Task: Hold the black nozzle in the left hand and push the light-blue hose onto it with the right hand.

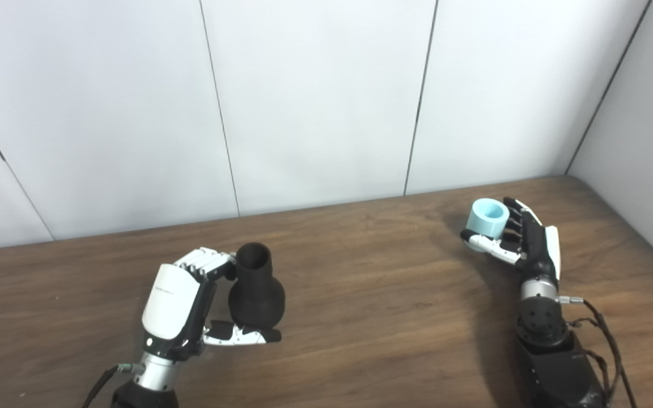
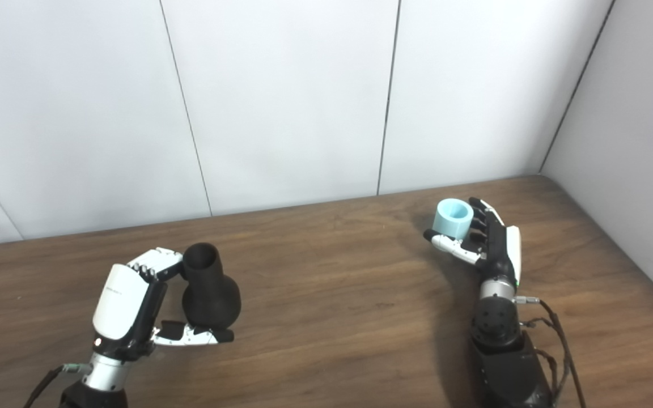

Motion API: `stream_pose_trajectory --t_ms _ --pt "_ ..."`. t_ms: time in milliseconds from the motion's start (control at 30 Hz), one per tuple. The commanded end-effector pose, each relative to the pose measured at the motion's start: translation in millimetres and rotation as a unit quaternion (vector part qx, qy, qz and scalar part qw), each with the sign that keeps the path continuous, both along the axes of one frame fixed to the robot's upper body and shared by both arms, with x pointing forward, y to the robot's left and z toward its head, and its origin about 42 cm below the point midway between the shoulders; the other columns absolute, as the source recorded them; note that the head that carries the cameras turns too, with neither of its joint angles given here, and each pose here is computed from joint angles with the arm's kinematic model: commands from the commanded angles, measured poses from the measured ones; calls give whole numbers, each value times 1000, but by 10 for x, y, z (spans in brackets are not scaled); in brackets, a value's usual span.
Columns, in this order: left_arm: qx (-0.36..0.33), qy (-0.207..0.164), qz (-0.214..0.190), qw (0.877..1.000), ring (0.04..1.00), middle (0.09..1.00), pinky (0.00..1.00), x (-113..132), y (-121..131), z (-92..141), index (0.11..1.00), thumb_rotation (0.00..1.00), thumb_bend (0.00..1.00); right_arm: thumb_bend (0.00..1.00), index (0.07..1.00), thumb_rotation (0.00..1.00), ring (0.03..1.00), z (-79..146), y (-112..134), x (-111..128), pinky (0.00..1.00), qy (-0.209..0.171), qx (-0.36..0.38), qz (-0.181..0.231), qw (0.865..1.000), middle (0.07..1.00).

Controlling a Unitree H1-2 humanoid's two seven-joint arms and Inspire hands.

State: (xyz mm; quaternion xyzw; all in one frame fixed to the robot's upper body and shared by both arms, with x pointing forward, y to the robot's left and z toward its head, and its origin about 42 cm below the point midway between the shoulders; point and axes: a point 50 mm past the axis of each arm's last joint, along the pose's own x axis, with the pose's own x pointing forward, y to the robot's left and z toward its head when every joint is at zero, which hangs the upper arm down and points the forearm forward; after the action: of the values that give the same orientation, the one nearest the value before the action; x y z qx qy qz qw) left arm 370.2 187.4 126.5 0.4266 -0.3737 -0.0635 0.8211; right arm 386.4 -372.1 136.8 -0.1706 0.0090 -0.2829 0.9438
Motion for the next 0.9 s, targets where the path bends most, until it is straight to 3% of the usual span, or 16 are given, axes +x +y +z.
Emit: stream_pose_trajectory --t_ms 0,367,633,867 --pt "-1 137 25 990 456 437 589 -547 80 -850 510 0 522 918 805 257 785 229 23 156 716 -37 -9 18 999 807" --pt "-22 200 41 979 490 449 598 -614 -28 -1020 507 0 523 905 793 247 755 274 -1 194 690 -39 -22 22 999 779" --pt "-13 202 55 978 494 456 592 -612 -43 -1055 503 0 524 908 743 245 703 300 -10 242 634 -41 -32 16 999 734" --pt "-6 199 56 978 490 449 592 -612 -43 -1049 507 0 524 894 671 132 638 321 6 277 559 -57 -21 -5 998 656"
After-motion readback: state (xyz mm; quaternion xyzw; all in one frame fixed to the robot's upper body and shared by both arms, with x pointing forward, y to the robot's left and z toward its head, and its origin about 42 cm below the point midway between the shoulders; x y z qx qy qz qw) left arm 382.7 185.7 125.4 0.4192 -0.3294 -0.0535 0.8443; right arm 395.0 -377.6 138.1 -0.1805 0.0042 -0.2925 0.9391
